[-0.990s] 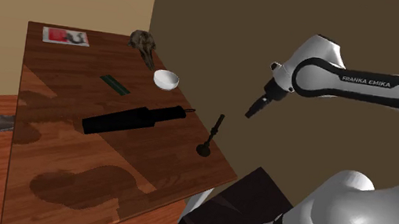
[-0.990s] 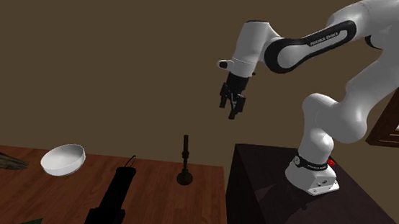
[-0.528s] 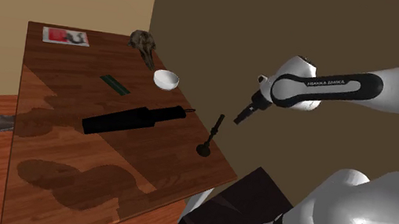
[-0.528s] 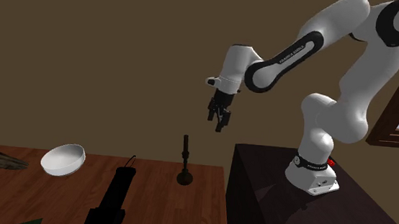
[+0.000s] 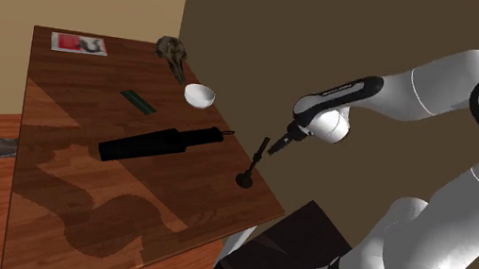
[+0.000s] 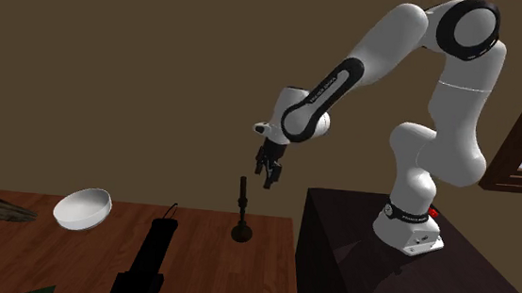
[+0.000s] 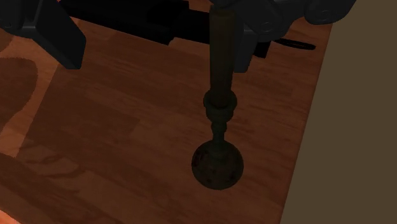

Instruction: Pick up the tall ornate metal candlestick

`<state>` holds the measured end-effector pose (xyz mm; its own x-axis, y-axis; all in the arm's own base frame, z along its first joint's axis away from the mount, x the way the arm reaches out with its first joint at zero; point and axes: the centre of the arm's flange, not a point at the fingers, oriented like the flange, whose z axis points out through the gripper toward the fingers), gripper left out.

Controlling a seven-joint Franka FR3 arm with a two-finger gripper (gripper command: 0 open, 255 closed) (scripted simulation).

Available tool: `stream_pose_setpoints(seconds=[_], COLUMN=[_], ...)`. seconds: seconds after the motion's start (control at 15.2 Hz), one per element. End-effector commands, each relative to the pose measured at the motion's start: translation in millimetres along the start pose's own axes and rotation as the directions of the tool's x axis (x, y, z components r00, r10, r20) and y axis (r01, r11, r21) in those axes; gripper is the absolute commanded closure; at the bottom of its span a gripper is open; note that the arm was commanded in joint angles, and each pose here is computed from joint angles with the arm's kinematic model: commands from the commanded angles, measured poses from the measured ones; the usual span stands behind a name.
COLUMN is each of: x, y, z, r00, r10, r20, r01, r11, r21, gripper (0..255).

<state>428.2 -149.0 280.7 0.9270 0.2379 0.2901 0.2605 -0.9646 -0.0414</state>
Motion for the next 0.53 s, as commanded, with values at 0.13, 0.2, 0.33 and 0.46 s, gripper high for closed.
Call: stream_pose_setpoints(seconds=[0.13,0.2,0.33,0.46], x=[1.1,2.3,5.1,7.2], y=[23.5,29.2,40.5,47.5], z=[46.0,58.0,82.0,97.0], r00=[0.999,0.999,0.998,0.998], r10=[-0.007,-0.010,-0.014,-0.017], r20=[-0.037,-0.044,-0.059,-0.068], r01=[0.008,0.011,0.016,0.019], r11=[1.000,1.000,1.000,0.999], r21=[0.013,0.017,0.024,0.029], gripper=[0,0,0,0])
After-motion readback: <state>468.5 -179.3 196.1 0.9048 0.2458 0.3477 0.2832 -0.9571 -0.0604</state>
